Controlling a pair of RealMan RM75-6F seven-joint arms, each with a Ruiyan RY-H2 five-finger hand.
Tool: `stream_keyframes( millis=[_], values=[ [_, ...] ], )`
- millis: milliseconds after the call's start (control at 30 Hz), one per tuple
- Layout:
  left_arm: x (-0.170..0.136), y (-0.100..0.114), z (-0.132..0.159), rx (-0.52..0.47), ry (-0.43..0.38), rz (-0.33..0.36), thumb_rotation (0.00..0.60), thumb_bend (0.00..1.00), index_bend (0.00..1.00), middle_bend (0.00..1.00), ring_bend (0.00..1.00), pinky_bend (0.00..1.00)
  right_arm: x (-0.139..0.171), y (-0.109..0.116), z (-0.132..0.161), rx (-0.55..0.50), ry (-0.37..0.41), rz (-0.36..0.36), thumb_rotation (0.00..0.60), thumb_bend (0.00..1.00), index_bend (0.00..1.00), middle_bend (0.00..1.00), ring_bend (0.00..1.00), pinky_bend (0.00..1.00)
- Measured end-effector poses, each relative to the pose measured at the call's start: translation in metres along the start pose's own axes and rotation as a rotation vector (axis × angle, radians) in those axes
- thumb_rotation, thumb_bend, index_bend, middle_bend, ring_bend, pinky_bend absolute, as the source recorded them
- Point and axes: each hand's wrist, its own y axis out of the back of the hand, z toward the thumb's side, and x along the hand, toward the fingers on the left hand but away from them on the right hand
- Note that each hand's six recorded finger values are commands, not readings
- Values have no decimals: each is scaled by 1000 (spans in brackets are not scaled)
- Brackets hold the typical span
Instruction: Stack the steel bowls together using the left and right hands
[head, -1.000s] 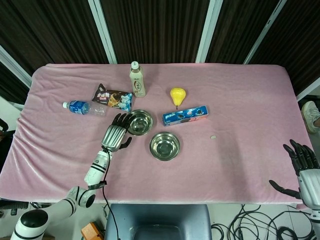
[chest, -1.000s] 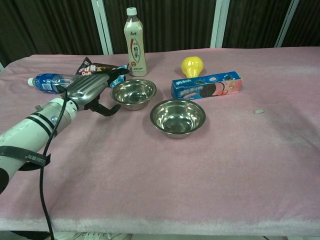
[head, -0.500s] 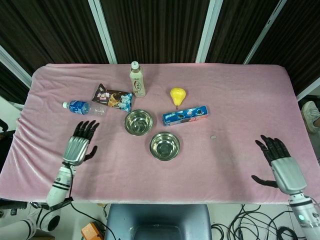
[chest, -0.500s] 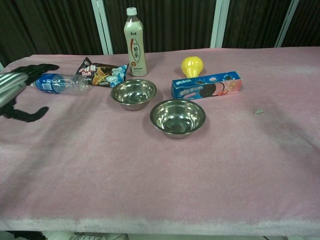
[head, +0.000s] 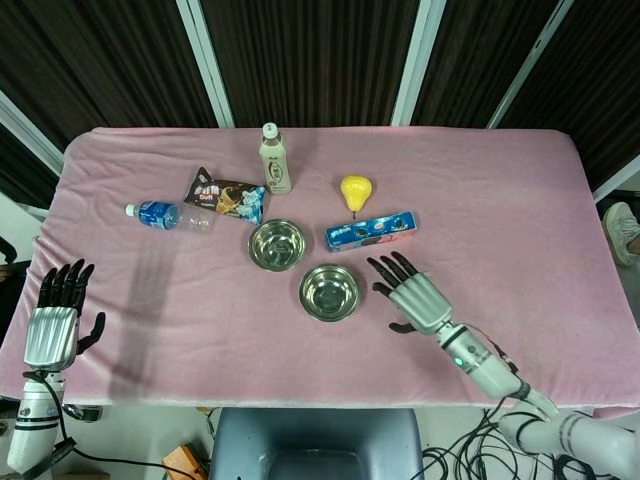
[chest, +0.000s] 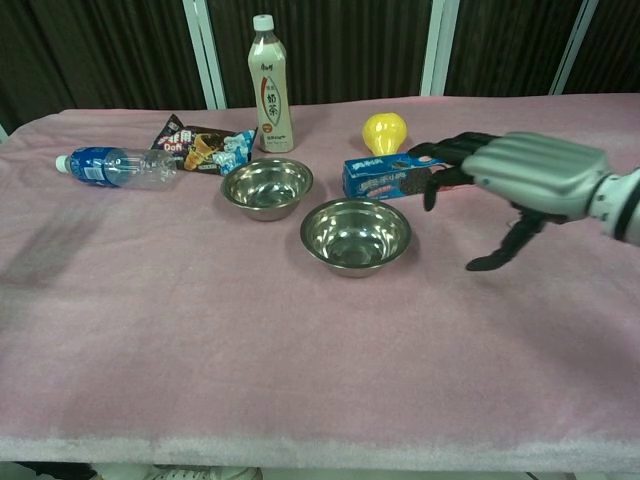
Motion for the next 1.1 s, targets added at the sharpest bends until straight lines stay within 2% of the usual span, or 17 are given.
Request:
stream_keyframes(
  millis=[100,267,433,733,1100],
  values=[
    [-2,1,-5,-3,11,7,600,412,0,16,0,46,-25,-6,17,18,31,2,600,266,486,0,0,0],
    [-3,1,-9,-10,20,8,600,409,0,16,0,46,-47,-13,32,43,65,25,600,318,521,0,0,0],
    [-3,-1,-11,-30,29,4,600,403,0,17,0,46,-62,-14,45,70,100,32,600,431,591,0,0,0],
    [-4,-2,-14,-43,33,2,600,403,0,15,0,46,-73,-22,60,104,149,65,600,515,666,0,0,0],
    [-6,-3,-17,-67,38,-5,600,400,0,11,0,46,-72,-21,55,129,151,49,600,638,730,7,0,0]
  ],
)
